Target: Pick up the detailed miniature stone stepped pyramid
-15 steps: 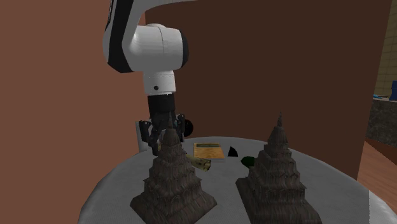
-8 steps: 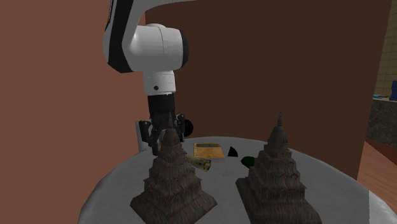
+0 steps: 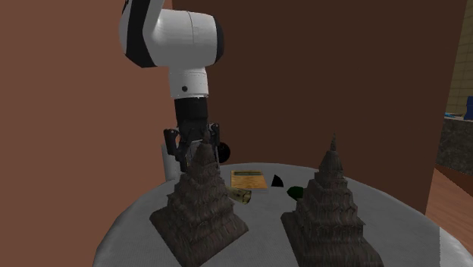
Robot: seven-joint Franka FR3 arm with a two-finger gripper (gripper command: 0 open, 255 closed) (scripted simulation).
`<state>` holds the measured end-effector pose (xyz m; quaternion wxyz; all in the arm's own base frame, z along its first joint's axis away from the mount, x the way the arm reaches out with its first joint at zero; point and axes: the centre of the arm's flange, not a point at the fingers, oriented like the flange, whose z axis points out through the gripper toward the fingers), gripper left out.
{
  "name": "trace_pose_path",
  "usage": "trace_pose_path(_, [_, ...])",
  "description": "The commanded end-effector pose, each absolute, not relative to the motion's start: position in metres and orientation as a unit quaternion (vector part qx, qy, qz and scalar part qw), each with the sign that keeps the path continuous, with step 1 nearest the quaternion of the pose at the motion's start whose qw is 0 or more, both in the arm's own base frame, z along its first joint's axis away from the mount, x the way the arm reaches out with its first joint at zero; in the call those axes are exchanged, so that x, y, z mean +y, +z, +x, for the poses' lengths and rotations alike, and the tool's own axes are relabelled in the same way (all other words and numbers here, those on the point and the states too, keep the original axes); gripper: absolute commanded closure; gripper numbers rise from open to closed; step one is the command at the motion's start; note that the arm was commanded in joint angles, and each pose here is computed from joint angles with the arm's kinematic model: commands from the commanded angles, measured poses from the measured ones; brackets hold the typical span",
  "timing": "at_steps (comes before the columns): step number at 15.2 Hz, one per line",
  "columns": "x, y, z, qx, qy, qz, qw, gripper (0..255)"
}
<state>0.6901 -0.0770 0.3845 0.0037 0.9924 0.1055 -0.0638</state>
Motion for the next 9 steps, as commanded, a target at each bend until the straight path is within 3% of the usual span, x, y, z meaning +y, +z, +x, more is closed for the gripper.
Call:
trace_pose_path(1, [-0.079,0.398,0.691,0.105,-0.062,0.992,0.004,255])
trace_pose_path(9, [-0.079,0.430,0.691,0.105,-0.062,0.992,0.004,255])
